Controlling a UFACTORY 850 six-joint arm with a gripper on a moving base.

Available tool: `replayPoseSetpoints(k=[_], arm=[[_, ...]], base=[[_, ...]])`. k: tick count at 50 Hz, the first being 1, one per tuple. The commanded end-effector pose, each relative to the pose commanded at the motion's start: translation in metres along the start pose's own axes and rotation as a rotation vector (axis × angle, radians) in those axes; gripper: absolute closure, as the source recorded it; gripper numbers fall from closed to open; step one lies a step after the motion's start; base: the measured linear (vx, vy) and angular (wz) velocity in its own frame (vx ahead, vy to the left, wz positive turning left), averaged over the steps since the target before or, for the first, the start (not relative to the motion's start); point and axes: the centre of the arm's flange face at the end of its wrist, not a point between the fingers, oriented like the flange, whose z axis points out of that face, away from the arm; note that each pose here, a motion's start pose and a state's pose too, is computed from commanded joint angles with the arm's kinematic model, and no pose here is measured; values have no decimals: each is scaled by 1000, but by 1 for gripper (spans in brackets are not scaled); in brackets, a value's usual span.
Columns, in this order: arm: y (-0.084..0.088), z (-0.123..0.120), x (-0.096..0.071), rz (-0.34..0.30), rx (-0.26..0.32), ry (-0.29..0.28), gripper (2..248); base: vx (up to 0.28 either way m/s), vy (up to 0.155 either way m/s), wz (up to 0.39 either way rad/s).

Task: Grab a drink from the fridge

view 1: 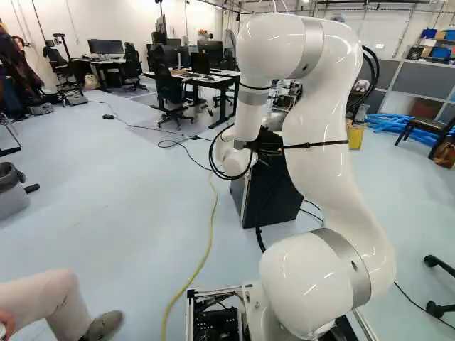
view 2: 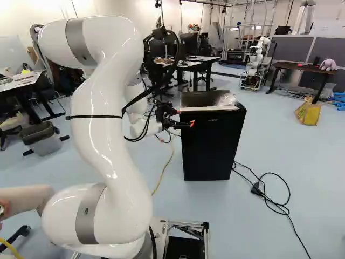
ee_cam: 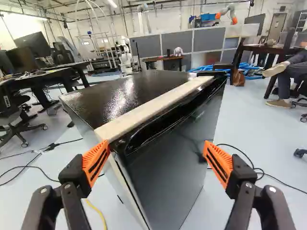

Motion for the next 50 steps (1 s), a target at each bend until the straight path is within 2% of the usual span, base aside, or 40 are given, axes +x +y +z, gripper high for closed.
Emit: replayPoseSetpoints(k=[31,50], arm=[[5,7,2,5,-18,4,3],[14,6,3,2,-29,0,3]], base=[[0,0,0],[0,-1,-2]])
